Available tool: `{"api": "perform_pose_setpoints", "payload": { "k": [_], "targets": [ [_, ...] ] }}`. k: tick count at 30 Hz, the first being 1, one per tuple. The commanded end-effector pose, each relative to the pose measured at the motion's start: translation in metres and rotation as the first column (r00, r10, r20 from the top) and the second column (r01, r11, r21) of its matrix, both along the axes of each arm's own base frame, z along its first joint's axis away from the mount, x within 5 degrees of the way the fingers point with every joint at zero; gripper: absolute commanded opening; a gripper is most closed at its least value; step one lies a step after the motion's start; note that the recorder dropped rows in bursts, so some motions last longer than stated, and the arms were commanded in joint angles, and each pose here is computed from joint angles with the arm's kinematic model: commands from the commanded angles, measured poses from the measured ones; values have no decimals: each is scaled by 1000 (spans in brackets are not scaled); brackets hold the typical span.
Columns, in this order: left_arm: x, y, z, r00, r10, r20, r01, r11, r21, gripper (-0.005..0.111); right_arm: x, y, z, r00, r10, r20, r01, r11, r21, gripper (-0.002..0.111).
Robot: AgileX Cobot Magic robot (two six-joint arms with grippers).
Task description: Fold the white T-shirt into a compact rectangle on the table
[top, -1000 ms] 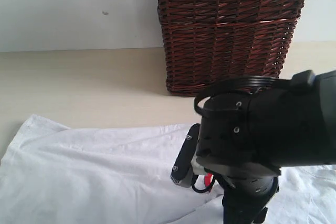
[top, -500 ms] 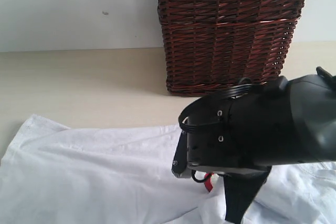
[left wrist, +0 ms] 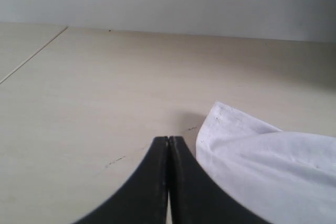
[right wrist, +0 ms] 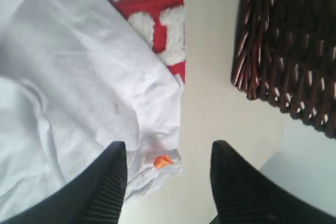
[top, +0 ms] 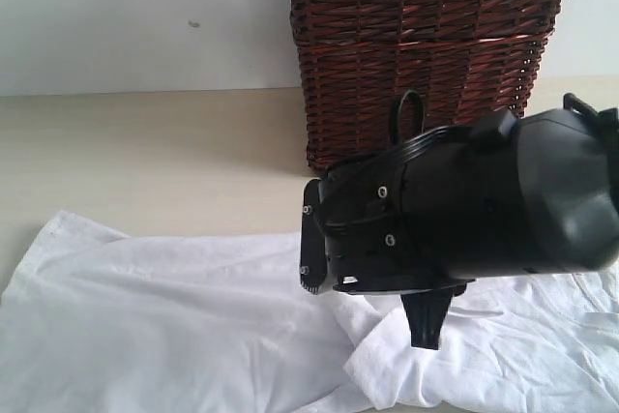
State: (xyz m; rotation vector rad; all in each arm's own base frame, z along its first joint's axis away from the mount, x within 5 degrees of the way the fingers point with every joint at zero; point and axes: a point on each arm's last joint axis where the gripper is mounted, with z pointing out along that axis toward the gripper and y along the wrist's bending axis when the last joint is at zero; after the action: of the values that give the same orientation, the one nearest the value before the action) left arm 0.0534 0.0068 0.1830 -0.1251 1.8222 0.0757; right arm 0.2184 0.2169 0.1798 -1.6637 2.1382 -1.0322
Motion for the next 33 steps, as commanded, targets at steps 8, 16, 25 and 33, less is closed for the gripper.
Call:
{"api": "perform_pose_setpoints", "payload": {
  "k": [8, 16, 25, 33],
  "targets": [
    [0, 0, 0, 1000, 0, 9, 0, 1000, 6, 0, -18, 9, -17, 960, 53, -277, -38, 997, 61, 49],
    [0, 0, 0, 1000, 0, 9, 0, 1000, 6, 0, -1, 8, -44, 990, 5, -141, -14, 998, -66, 50],
    [0, 0, 0, 1000, 0, 9, 0, 1000, 6, 0, 13, 9, -54, 1000, 8, 28, -4, 991, -131, 25],
    [0, 0, 0, 1000, 0, 9, 0, 1000, 6, 0, 18, 12, -47, 991, 7, 134, 3, 997, -73, 0]
  ]
}}
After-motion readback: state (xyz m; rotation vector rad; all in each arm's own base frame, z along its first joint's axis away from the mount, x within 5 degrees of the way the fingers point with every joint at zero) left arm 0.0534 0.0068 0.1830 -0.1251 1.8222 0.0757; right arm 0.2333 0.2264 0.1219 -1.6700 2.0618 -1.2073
